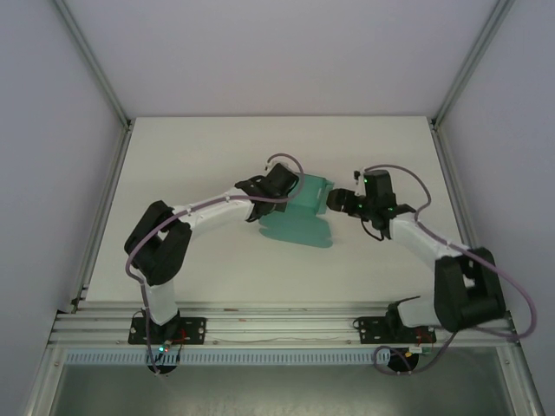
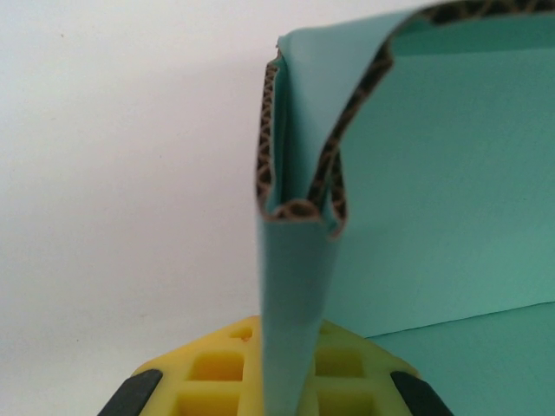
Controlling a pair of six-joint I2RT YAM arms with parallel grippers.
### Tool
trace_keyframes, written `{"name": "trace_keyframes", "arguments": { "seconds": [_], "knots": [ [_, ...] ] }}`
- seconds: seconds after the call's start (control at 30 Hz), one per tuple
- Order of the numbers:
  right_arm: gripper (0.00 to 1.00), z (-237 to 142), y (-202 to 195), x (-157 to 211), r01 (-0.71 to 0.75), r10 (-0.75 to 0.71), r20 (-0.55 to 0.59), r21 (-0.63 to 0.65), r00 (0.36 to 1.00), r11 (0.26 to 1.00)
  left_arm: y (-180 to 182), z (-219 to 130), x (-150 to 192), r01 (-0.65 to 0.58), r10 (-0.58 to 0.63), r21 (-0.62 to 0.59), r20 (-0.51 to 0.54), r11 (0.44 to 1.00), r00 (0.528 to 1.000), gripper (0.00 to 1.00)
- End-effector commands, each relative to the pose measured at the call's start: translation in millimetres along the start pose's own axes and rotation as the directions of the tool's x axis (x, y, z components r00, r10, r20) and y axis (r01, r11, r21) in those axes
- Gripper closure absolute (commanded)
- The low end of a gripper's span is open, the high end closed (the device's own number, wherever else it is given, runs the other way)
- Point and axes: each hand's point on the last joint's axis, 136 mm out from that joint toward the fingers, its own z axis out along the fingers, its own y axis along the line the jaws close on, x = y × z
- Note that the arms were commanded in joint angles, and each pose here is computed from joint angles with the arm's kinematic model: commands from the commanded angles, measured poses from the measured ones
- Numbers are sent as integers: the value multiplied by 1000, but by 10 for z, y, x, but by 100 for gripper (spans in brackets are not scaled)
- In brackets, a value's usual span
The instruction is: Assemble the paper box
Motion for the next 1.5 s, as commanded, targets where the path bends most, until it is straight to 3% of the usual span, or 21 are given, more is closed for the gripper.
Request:
{"name": "trace_keyframes", "arguments": {
  "seconds": [0.0, 0.4, 0.8, 1.1, 1.23, 1.33, 1.47],
  "knots": [
    [34, 128, 233, -269, 68, -66, 25, -96, 998, 993, 45, -177, -168, 43, -44, 24, 53, 999, 998, 100],
    [44, 501, 463, -268, 0, -14, -50, -260, 999, 966, -20, -159, -177, 56, -59, 46, 54, 997, 997, 100],
    [47, 524, 514, -186, 47, -50, -6, -247, 999, 968, -71, -142, -228, 92, -96, 65, 52, 994, 994, 100],
    [69, 549, 289, -314, 54, -52, 81, -22, 995, 998, -135, -188, -194, 73, -78, 88, 55, 993, 995, 100],
    [87, 575, 57, -336, 37, -55, 99, 174, 994, 984, -139, -228, -201, 75, -80, 70, 68, 995, 994, 100],
    [100, 525, -260, -318, 5, -42, 90, 374, 995, 928, -43, -256, -211, 101, -102, 20, 81, 995, 991, 100],
    [100, 370, -644, -280, 13, -66, 65, 609, 996, 793, 84, -333, -269, 146, -142, -29, 112, 989, 984, 100]
  ]
}}
